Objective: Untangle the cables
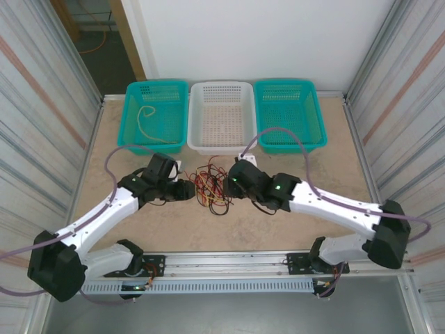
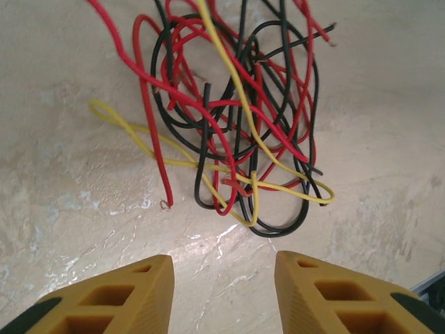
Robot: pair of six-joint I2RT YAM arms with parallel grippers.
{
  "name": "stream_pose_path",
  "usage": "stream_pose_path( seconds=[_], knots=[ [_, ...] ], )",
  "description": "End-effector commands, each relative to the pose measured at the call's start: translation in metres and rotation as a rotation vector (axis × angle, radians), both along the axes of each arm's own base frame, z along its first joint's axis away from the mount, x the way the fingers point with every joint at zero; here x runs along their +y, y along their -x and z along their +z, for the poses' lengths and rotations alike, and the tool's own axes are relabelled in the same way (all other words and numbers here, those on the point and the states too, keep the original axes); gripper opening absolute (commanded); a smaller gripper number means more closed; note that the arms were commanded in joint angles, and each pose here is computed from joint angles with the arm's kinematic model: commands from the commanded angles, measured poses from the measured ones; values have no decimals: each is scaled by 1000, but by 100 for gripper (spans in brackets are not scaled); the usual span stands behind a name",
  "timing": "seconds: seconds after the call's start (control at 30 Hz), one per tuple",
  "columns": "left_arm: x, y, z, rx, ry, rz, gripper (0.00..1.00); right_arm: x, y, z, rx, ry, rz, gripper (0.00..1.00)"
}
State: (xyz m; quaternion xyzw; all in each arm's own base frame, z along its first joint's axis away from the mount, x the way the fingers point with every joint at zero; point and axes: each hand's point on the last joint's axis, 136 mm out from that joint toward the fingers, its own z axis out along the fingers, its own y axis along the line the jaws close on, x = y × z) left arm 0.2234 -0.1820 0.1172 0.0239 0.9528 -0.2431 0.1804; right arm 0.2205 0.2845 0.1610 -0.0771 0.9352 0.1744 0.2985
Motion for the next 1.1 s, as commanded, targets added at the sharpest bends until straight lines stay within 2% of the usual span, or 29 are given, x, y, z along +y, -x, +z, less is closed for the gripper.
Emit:
stream_pose_path(
  seconds=[0.0, 0.1, 0.3, 0.43, 0.83, 1.07],
  knots=[
    [-4, -8, 3, -10, 28, 45, 48, 21, 14, -31, 122, -15, 83, 56],
    [-8, -14, 1, -2, 23, 41, 56, 37, 18, -51, 218, -7, 161, 55],
    [-12, -22, -9, 22, 4, 42, 56, 34, 8, -73, 234, 219, 205, 58],
    [-9, -25, -11, 15, -9, 64, 57, 33, 4, -81, 235, 294, 227, 58],
    [-12, -33, -23, 63, -3, 81, 60, 34, 4, -107, 280, 360, 246, 31],
    [-10, -33, -28, 75, -10, 86, 60, 40, 1, -103, 269, 342, 253, 28]
  ],
)
